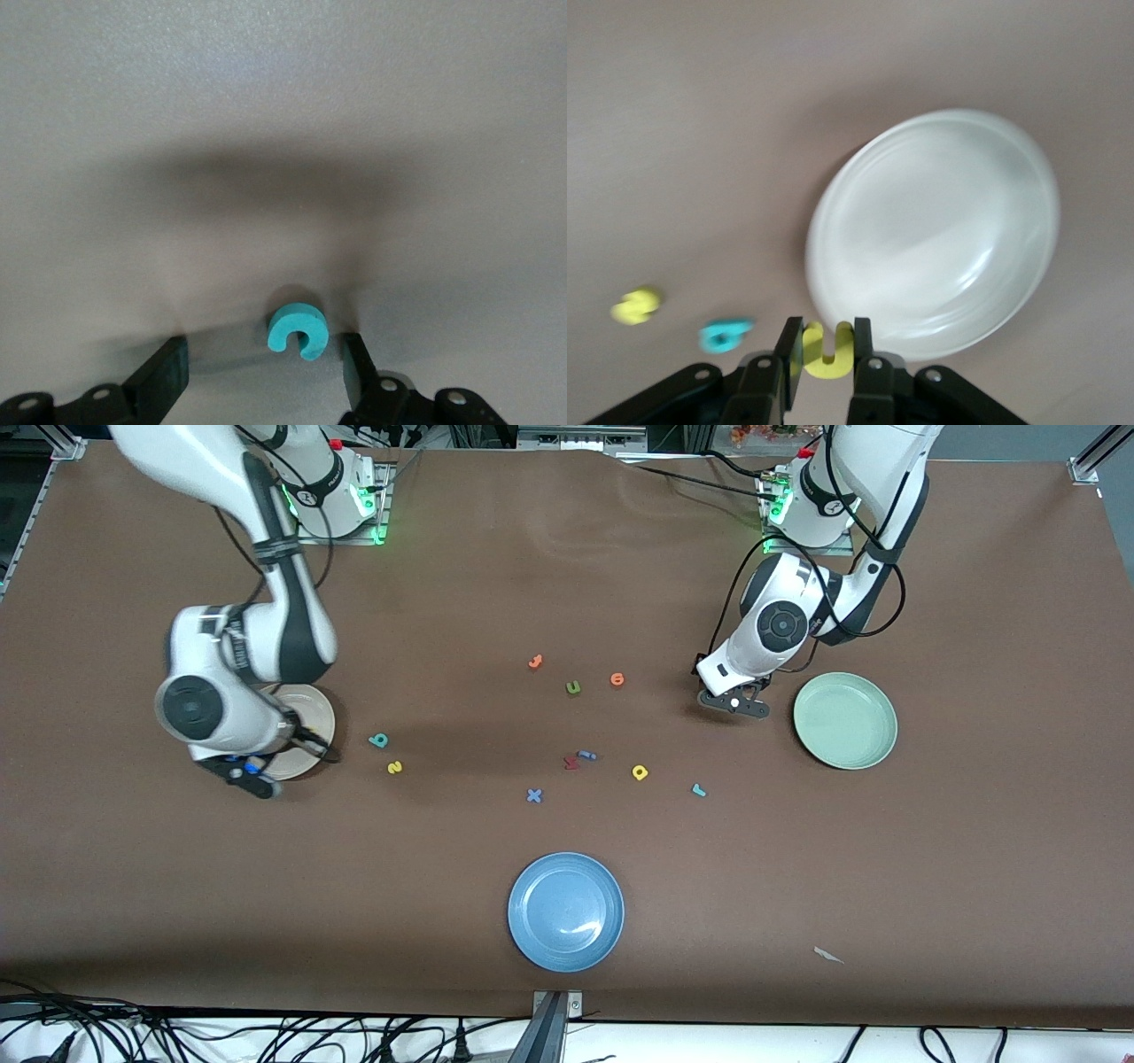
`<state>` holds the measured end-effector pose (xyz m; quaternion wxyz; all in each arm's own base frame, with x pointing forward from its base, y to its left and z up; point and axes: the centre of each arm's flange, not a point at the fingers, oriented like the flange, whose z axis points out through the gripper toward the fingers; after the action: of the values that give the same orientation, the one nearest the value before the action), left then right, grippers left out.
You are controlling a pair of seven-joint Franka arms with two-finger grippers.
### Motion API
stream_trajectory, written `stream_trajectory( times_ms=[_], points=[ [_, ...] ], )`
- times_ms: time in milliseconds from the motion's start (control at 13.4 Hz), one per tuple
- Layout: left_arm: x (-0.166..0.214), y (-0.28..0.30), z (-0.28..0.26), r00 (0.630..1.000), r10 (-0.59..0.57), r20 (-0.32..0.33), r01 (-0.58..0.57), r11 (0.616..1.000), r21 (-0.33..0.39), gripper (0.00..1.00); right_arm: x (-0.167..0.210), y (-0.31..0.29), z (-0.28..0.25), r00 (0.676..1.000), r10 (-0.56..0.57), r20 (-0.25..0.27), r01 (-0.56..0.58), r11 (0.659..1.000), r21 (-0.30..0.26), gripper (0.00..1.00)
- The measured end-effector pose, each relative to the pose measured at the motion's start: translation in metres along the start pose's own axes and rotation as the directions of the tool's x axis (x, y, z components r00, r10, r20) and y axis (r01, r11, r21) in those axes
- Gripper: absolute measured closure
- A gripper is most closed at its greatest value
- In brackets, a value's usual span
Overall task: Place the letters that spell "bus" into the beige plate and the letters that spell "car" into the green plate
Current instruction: 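Place the yellow u on the cream plate while the left gripper grasps the teal c, then place the teal c on the green plate while the right gripper grasps the teal b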
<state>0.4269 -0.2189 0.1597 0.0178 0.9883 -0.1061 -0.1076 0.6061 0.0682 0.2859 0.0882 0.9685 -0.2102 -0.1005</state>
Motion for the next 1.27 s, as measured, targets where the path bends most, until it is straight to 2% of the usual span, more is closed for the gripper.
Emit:
stream_trajectory(
  times_ms=[223, 447, 521, 596, 670, 968, 1117, 1191, 1266],
  points=[
    [0.002, 0.003, -0.002, 1.0, 0.004, -0.012, -0.004, 1.0, -0.001, 0.21, 0.027, 0.056, 0.029, 0.994, -0.099, 0.056, 0.099, 0.995, -0.009, 0.73],
    [0.004, 0.008, -0.005, 1.0, 0.01, -0.023, -0.01, 1.0, -0.002, 0.22, 0.038, 0.085, 0.072, 0.981, -0.16, 0.107, 0.163, 0.986, -0.025, 0.73],
    [0.004, 0.009, -0.005, 1.0, 0.012, -0.024, -0.012, 1.0, -0.002, 0.26, 0.04, 0.088, 0.084, 0.979, -0.17, 0.111, 0.175, 0.984, -0.031, 0.73],
    [0.005, 0.009, -0.006, 1.0, 0.012, -0.026, -0.012, 1.0, -0.002, 0.35, 0.04, 0.088, 0.094, 0.978, -0.178, 0.111, 0.183, 0.982, -0.037, 0.73],
    [0.006, 0.009, -0.007, 1.0, 0.012, -0.027, -0.012, 1.0, -0.003, 0.4, 0.039, 0.088, 0.102, 0.977, -0.182, 0.114, 0.188, 0.981, -0.042, 0.66],
    [0.006, 0.009, -0.007, 1.0, 0.011, -0.028, -0.012, 1.0, -0.003, 0.41, 0.035, 0.074, 0.092, 0.974, -0.206, 0.098, 0.21, 0.977, -0.031, 0.29],
    [0.007, 0.01, -0.008, 0.999, 0.013, -0.031, -0.013, 1.0, -0.003, 0.57, 0.027, 0.053, 0.068, 0.972, -0.22, 0.087, 0.222, 0.975, -0.011, 0.08],
    [0.007, 0.01, -0.008, 0.999, 0.013, -0.031, -0.013, 1.0, -0.003, 0.57, 0.019, 0.034, 0.052, 0.97, -0.228, 0.086, 0.229, 0.974, 0.0, 0.0],
    [0.007, 0.011, -0.009, 0.999, 0.015, -0.033, -0.015, 1.0, -0.004, 0.64, 0.006, 0.01, 0.034, 0.966, -0.246, 0.085, 0.246, 0.969, 0.012, 0.0]
  ],
)
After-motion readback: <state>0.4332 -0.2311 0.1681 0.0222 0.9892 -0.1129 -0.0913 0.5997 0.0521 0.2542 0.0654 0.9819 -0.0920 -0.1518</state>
